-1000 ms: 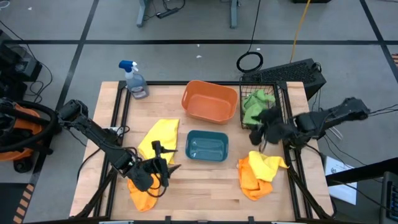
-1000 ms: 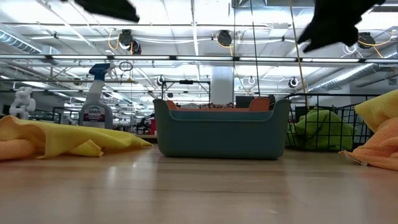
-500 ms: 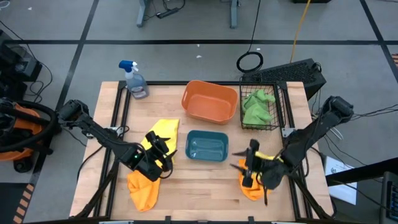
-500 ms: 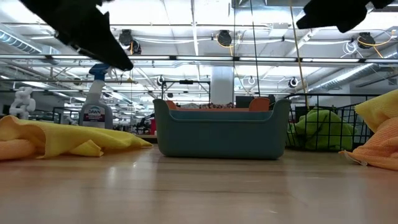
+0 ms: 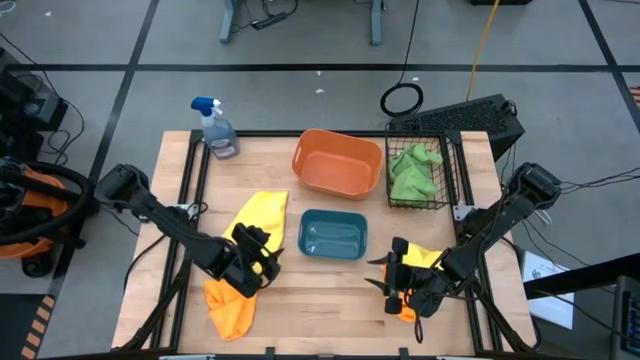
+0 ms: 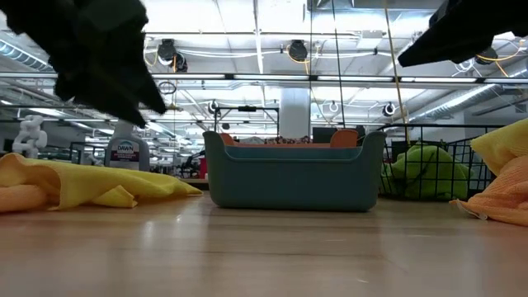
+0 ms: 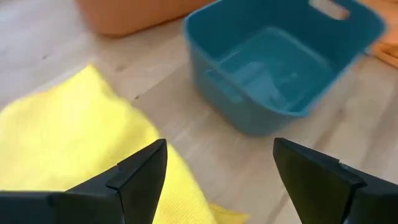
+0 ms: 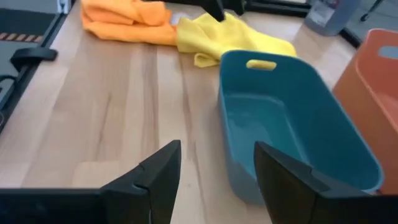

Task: Sort microfiber towel by color & place in baskets
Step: Put the left yellow microfiber towel into the blue bin

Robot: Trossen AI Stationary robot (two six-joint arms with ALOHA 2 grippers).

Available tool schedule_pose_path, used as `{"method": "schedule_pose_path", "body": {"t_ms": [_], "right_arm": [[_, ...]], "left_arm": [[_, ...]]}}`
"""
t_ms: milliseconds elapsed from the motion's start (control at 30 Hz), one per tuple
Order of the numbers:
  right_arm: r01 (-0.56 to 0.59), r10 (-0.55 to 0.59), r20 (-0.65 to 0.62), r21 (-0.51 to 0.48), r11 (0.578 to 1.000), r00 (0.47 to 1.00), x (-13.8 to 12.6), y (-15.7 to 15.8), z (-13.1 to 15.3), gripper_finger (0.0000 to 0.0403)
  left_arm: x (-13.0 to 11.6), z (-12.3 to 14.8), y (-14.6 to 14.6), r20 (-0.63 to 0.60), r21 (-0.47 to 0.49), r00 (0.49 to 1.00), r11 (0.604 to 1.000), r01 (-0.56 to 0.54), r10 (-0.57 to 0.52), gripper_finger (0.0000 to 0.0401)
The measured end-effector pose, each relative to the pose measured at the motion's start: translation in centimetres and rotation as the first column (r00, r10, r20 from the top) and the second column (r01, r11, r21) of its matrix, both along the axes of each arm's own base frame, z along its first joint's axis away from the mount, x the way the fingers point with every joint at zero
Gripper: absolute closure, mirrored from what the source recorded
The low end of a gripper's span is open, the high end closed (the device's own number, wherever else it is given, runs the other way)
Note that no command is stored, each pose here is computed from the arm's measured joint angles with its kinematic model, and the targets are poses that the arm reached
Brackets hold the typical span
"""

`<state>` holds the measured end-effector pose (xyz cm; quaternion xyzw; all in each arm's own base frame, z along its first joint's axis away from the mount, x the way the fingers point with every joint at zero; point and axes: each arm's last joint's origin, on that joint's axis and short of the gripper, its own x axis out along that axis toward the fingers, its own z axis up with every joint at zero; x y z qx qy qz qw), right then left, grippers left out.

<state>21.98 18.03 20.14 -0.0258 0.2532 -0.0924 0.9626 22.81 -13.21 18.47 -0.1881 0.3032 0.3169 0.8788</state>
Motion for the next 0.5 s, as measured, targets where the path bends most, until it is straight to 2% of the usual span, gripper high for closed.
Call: {"method": "schedule_pose_path", "body": {"t_ms": [133, 300, 500], "right_arm": [[-0.003, 0.003, -0.004, 0.0, 1.0, 1.0, 0.0, 0.0, 0.0, 0.0209], [-0.001, 0.001, -0.006, -0.013, 1.0, 1.0, 0.1, -0.2, 0.0, 0.0209], [0.007, -0.008, -0.012, -0.039, 0.999, 1.0, 0.5, -0.7, 0.0, 0.0209]], "left_arm": [[-0.2, -1.7, 0.0, -0.018, 0.003, 0.993, 0.993, -0.115, 0.115, 0.0102], [-1.2, -3.5, 0.6, -0.104, 0.04, 0.96, 0.966, -0.256, 0.259, 0.0102], [-1.4, -5.1, 0.5, -0.166, 0.072, 0.943, 0.957, -0.281, 0.289, 0.0102]]}}
